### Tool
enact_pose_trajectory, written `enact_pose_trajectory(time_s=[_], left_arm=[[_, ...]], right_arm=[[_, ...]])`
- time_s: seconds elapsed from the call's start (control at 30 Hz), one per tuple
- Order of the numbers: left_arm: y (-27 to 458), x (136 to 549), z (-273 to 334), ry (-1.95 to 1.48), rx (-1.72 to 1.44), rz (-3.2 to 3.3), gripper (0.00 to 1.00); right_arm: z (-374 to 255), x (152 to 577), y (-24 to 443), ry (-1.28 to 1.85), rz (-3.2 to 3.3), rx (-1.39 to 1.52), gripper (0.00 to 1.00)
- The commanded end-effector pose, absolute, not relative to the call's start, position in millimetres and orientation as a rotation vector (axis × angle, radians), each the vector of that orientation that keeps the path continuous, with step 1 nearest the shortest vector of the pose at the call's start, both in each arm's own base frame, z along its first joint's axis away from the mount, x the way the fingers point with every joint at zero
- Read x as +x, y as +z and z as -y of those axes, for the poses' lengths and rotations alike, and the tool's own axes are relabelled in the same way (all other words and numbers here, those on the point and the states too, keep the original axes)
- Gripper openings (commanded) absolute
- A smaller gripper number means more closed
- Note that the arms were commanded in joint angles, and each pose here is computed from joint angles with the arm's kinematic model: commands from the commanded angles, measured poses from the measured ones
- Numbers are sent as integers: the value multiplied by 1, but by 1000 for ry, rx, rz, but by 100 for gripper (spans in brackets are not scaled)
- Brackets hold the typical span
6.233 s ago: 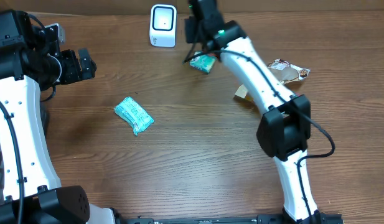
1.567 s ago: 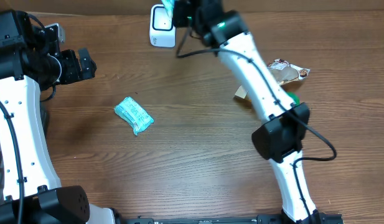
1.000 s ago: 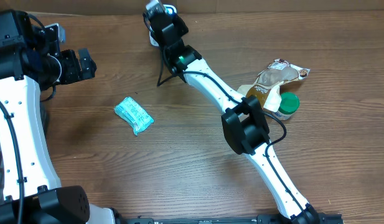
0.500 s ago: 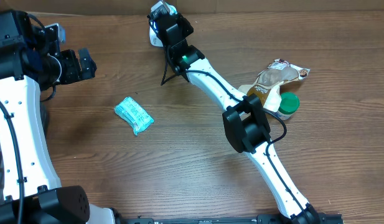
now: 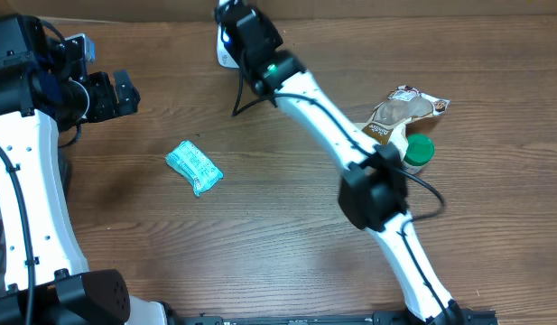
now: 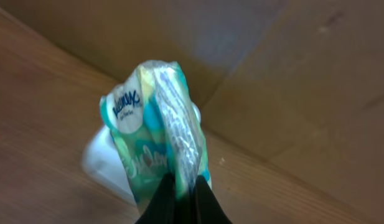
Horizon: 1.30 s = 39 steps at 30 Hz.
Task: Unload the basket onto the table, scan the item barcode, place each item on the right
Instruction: 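Carry the Kleenex pack right and drop it on the table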
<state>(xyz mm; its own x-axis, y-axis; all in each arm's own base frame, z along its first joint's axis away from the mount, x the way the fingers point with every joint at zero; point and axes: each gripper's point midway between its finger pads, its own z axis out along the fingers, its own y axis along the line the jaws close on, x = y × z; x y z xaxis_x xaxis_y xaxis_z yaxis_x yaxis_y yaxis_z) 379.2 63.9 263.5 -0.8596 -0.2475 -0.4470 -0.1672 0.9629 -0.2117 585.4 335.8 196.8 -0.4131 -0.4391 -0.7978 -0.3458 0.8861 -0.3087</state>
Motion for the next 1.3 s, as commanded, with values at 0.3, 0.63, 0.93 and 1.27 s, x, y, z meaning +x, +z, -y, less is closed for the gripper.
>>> enact_pose_trajectory(time_s=[0.3,0.63,0.93,1.27], left_arm=[[270,382,-66,-224,-315,-2606,100],[270,382,-66,-224,-315,-2606,100],[270,382,-66,-224,-315,-2606,100],[270,382,-66,-224,-315,-2606,100]], right_arm=[[-276,412,279,425,-2618,-169,4],[-193,374,169,-79,-3026,157,4],[-127,342,102,-360,-3230,328,9],[-141,349,110,25,-3321,199,52]])
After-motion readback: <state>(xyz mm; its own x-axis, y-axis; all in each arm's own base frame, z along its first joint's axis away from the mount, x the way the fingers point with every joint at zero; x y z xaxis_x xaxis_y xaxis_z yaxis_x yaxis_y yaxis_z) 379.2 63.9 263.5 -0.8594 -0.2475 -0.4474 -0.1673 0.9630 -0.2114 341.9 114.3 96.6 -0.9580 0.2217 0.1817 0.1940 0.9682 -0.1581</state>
